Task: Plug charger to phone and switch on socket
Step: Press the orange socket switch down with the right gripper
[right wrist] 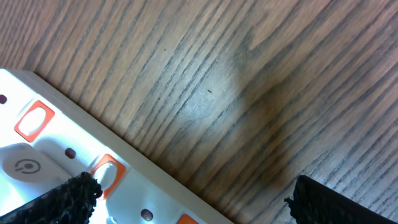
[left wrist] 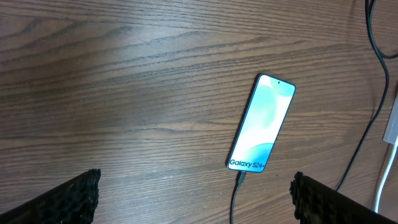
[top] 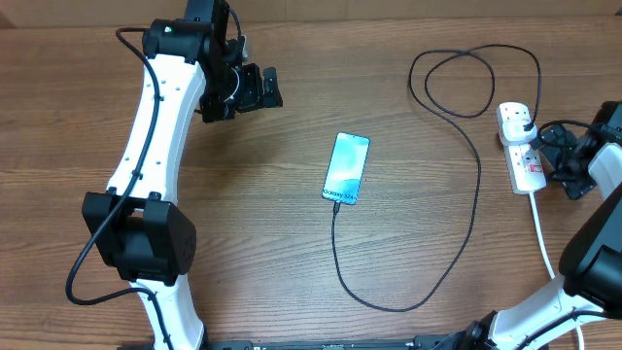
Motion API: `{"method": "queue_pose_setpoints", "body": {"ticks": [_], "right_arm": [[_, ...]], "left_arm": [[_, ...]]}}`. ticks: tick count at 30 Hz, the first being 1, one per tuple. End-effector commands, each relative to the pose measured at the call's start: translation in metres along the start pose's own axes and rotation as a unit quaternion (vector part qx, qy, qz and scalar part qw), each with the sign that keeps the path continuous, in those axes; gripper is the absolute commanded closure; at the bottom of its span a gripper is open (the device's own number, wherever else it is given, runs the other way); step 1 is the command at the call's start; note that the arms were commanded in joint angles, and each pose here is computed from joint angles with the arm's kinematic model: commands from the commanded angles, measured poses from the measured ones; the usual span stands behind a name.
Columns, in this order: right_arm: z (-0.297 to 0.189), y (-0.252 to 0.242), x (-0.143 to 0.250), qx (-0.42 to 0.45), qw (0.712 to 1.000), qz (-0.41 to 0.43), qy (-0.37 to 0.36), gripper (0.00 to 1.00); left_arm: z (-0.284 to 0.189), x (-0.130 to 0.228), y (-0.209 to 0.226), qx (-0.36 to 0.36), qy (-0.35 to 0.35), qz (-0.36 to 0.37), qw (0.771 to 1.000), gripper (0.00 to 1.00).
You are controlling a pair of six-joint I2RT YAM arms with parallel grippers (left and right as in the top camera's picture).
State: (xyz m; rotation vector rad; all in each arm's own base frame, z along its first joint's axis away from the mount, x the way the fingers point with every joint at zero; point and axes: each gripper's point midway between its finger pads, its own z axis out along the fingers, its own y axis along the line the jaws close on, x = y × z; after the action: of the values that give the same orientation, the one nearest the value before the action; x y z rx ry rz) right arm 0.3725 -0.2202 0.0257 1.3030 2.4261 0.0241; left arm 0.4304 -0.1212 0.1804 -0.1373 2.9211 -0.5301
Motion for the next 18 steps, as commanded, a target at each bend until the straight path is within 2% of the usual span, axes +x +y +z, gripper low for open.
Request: {"method": "queue_pose_setpoints", "body": {"ticks": [1,18], "right_arm": [[0.003,0.004,-0.005,0.004,1.000,-0.007,-0.006,0.00],[0.007,0.012,-0.010,-0.001,0.999,-0.028,-0.022,0.00]], "left_arm": [[-0.004,-0.001,-0.001,-0.003,-0.007,0.001,1.000,0.00],[-0.004,-0.001,-0.001,-0.003,-0.007,0.001,1.000,0.00]]}}
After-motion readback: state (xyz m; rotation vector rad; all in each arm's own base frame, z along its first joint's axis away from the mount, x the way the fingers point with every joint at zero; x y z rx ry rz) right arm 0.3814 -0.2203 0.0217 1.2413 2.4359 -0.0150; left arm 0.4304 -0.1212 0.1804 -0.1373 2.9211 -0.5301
